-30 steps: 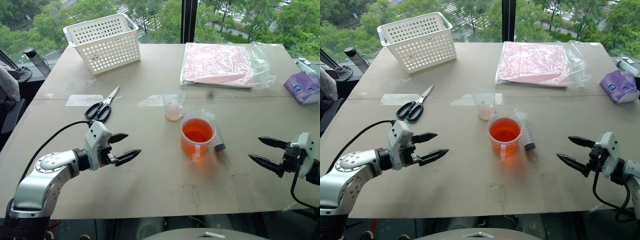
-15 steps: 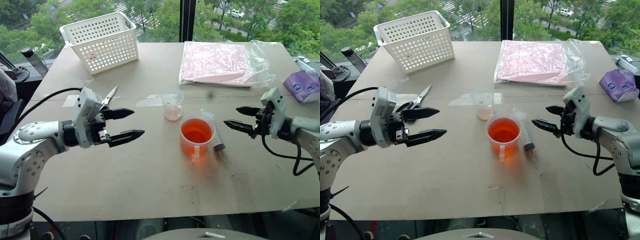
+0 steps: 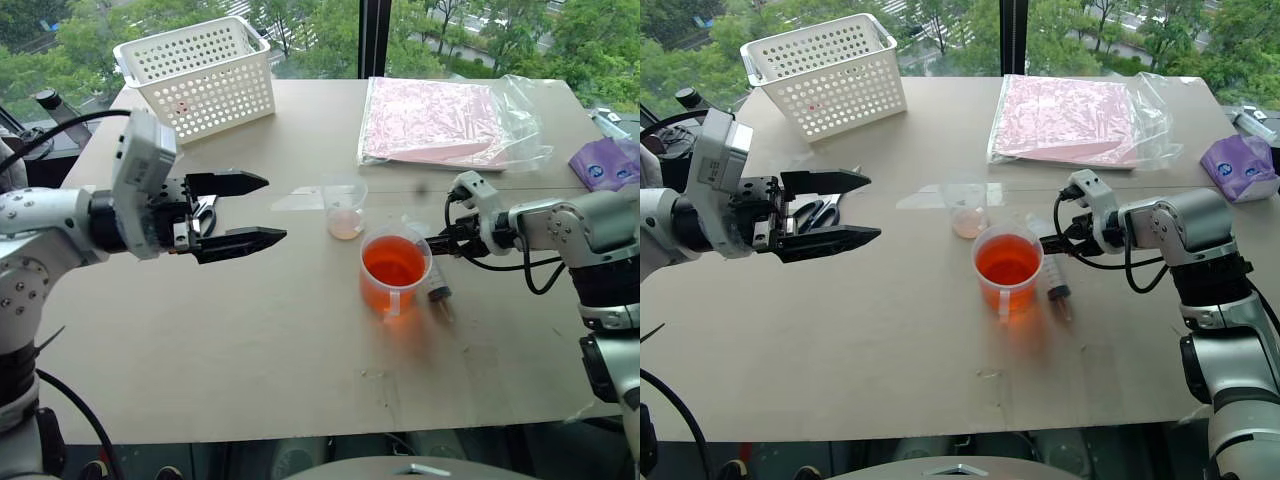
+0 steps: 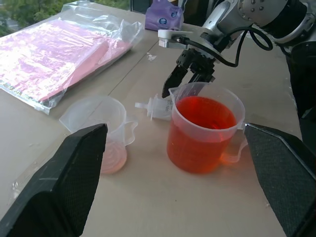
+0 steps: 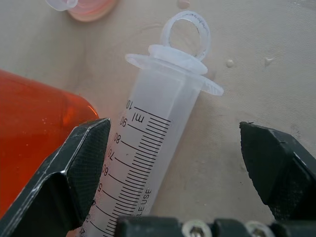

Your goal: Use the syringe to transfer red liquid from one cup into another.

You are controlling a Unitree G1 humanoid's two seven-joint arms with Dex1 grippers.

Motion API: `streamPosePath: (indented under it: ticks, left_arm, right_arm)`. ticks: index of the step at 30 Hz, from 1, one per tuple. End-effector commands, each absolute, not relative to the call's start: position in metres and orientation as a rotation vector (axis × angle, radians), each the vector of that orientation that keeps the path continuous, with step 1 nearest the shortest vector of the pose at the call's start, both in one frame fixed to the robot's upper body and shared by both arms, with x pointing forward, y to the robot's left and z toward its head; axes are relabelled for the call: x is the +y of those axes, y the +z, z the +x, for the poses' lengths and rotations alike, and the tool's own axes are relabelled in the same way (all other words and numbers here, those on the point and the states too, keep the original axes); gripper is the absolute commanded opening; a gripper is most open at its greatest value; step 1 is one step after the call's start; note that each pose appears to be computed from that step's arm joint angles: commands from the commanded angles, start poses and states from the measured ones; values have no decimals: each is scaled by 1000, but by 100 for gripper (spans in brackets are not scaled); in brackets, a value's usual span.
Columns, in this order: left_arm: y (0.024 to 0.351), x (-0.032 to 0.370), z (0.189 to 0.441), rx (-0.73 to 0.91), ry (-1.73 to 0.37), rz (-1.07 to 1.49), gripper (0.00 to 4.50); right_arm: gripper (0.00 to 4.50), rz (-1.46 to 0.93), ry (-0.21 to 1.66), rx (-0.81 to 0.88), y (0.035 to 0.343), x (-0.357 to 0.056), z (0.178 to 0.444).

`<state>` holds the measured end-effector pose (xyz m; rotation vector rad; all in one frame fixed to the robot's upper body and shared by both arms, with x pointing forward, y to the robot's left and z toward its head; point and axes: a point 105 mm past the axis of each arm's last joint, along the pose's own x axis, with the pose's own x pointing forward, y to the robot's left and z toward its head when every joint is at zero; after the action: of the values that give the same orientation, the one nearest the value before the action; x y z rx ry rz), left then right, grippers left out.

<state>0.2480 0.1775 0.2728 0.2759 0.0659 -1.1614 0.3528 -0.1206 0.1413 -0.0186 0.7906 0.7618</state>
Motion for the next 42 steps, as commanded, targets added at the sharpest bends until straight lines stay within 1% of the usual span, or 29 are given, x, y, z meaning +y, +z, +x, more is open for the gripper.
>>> streamPosePath:
  ticks: [1,4,8,14,15,16,20,21,25,31,33,34,37,39,40,42]
  left_arm:
    - [285,183,246,19,-1165,298,450]
    - [285,183,246,12,-1183,303,450]
    - [281,185,247,20,-1200,308,450]
    - [279,185,247,17,-1221,313,450]
    - [278,186,247,17,-1223,314,450]
    - [277,187,247,17,-1224,315,450]
    - [276,189,249,15,-1224,317,450]
    - [276,190,249,14,-1225,318,450]
    - [275,190,250,13,-1230,319,450]
    - [279,188,251,-8,-1238,305,450]
    - [283,186,252,-28,-1237,286,450]
    - [286,185,253,-40,-1238,275,450]
    - [294,181,256,-73,-1245,253,450]
    - [302,177,259,-103,-1252,230,450]
    - [305,176,261,-112,-1254,223,450]
    - [315,170,267,-149,-1266,187,450]
  right_arm:
    - [447,-64,745,766,150,-116,360]
    - [447,-145,703,798,140,-114,365]
    - [447,-253,682,794,130,-111,370]
    - [447,-285,687,807,124,-104,368]
    - [397,-287,684,810,123,-105,368]
    - [367,-289,681,812,123,-105,367]
    - [189,-282,665,810,124,-108,370]
    - [157,-279,661,805,125,-109,371]
    - [151,-255,667,768,137,-114,375]
    - [151,-215,723,524,175,-119,386]
    - [151,-144,728,462,190,-123,386]
    - [151,-88,756,380,205,-121,385]
    - [151,23,801,211,242,-121,376]
    - [151,61,790,150,260,-122,369]
    - [151,71,782,140,264,-123,368]
    - [151,97,788,56,289,-119,360]
